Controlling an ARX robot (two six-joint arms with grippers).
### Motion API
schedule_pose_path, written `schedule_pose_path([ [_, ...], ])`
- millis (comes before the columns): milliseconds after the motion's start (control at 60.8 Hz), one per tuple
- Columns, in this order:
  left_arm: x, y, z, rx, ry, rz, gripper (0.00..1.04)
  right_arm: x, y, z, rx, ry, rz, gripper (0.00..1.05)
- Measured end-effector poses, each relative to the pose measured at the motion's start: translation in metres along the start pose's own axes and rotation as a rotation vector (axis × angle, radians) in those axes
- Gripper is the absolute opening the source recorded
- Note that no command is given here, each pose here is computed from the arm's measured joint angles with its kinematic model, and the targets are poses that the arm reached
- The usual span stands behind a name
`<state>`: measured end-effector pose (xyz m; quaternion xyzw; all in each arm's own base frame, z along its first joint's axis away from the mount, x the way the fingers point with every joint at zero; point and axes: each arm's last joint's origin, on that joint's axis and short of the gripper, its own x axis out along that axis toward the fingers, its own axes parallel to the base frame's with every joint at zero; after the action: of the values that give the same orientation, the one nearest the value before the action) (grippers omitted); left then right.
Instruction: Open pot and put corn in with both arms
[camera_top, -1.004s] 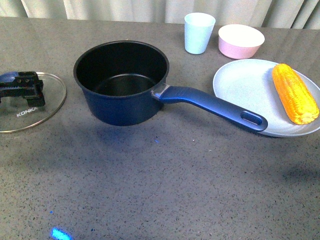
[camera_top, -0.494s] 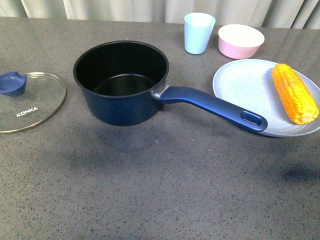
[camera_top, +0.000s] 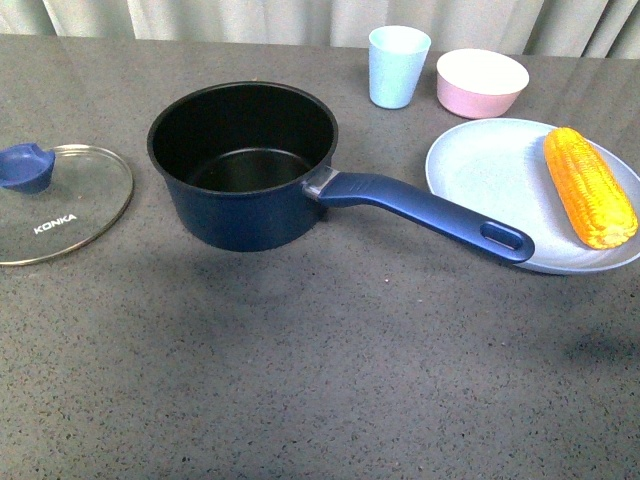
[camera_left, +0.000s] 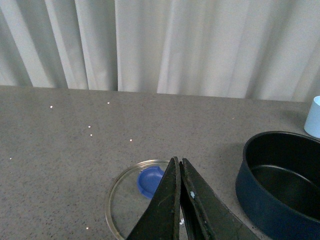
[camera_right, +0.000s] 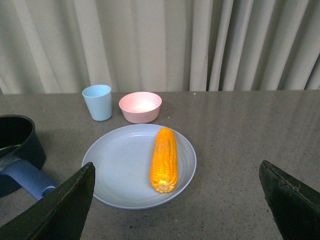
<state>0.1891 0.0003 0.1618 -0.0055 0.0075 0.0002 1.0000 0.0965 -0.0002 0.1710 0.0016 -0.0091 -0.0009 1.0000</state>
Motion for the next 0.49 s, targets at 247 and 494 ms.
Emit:
schedule_pose_path([
  [247,-0.023,0.0,0.0,0.0,0.001,0.002,0.02,0.0,0.0,0.0,0.0,0.0,0.0,0.96],
  [494,-0.041,0.0,0.001,0.0,-0.004,0.001,0.02,0.0,0.0,0.0,0.0,0.0,0.0,0.96],
])
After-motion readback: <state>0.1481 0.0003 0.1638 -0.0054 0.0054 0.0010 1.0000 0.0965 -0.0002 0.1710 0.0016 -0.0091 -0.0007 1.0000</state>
